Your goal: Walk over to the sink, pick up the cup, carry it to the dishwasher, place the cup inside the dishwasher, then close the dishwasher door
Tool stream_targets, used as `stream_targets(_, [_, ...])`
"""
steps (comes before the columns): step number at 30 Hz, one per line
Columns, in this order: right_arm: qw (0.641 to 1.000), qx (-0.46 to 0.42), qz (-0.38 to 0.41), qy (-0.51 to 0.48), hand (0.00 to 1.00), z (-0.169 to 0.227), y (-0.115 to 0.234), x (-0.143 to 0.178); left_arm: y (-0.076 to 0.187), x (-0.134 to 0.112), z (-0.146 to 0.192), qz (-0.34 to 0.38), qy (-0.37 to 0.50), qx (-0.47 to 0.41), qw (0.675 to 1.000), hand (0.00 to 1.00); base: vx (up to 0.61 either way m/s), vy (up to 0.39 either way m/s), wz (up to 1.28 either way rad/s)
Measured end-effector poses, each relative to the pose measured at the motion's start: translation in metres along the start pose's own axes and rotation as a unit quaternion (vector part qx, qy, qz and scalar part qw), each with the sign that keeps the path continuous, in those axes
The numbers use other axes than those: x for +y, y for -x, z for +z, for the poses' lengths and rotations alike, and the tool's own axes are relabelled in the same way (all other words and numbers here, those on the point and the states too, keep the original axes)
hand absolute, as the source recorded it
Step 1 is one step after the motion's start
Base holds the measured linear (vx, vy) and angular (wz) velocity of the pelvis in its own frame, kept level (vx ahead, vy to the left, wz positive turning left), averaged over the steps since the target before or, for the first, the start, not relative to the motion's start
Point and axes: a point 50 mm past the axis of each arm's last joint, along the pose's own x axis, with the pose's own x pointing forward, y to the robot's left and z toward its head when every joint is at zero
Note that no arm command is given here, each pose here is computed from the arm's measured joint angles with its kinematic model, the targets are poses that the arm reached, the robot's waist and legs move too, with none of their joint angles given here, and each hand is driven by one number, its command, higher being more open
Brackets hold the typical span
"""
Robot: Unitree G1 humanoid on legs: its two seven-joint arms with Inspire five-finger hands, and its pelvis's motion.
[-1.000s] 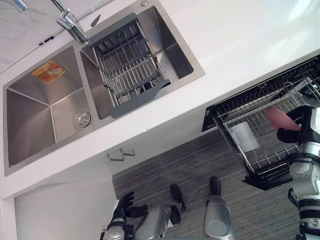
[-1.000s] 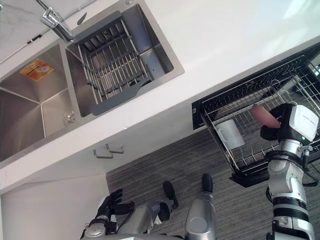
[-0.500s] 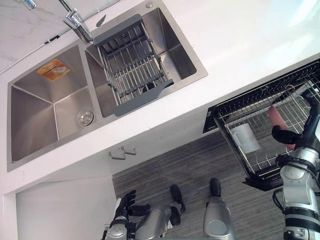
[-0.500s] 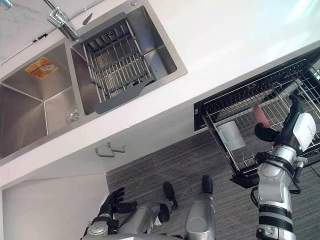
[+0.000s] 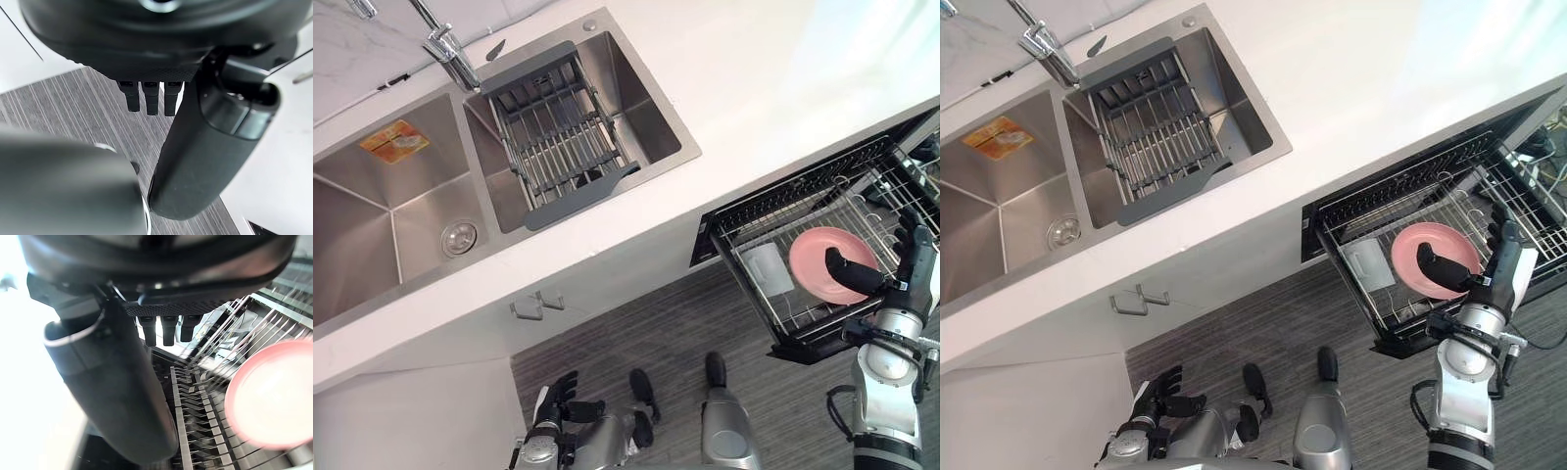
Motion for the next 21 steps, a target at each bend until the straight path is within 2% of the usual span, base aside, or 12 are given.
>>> stream_targets(5, [0.997, -0.014, 0.01, -0.071, 0.9, 0.007, 0.008, 0.002, -0.001, -0.002, 0.002, -0.005, 0.0, 0.001, 1.0, 0.9, 0.03, 0.0, -0.01])
stream_targets(10, [0.995, -0.008, 0.0, -0.099, 0.9, 0.003, 0.018, -0.001, -0.001, -0.004, 0.002, -0.008, -0.002, 0.001, 1.0, 0.9, 0.0, 0.0, 0.0])
stream_targets(21, [0.986, 0.108, -0.095, -0.081, 0.9, -0.046, 0.062, -0.051, 0.0, 0.0, -0.006, 0.003, -0.004, 0.025, 1.0, 0.9, 0.01, 0.0, -0.09])
